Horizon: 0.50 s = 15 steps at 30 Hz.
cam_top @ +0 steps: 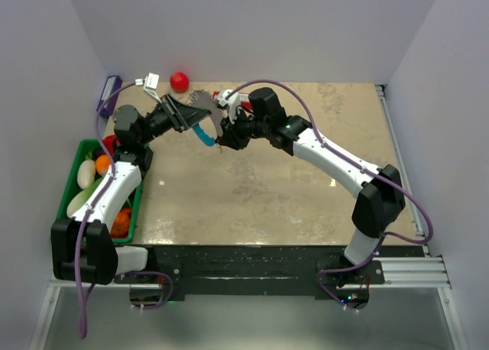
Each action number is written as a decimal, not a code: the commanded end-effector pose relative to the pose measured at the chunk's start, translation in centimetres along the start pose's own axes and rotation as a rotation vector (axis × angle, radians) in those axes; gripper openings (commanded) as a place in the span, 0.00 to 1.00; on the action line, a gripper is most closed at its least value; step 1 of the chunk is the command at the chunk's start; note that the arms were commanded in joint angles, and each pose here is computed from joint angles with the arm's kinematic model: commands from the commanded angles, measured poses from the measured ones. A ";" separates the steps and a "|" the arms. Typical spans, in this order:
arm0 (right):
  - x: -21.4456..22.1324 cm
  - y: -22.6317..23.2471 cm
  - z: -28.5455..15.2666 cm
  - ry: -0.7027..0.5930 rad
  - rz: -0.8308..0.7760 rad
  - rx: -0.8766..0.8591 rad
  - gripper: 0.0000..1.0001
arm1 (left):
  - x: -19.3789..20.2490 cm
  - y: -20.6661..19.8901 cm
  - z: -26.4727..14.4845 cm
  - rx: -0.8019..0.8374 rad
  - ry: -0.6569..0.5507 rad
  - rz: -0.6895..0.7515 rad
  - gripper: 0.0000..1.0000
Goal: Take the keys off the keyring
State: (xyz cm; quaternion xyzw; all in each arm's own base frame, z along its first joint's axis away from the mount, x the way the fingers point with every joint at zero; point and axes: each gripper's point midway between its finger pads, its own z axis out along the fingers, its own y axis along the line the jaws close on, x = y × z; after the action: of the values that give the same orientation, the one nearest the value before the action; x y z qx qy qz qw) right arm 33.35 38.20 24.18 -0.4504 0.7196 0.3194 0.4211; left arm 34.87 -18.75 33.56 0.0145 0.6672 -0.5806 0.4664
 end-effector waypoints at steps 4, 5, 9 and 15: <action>-0.9 -0.4 -0.2 -0.028 -0.031 0.011 0.25 | -1.2 -2.2 -0.5 0.063 -0.040 0.062 0.00; -0.9 -0.4 -0.2 -0.029 -0.031 0.012 0.25 | -1.2 -2.1 -0.4 0.061 -0.039 0.062 0.00; -0.4 -0.2 -0.1 -0.020 -0.034 0.007 0.32 | -1.3 -2.2 -0.5 0.064 -0.039 0.059 0.00; -0.2 -0.1 0.0 -0.015 -0.043 0.005 0.32 | -1.3 -2.2 -0.5 0.065 -0.039 0.060 0.00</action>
State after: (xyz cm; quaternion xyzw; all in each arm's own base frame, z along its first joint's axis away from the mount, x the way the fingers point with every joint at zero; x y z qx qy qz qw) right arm 33.30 38.09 23.66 -0.4566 0.7185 0.3152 0.4194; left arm 34.90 -18.67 33.58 0.0121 0.6672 -0.5813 0.4657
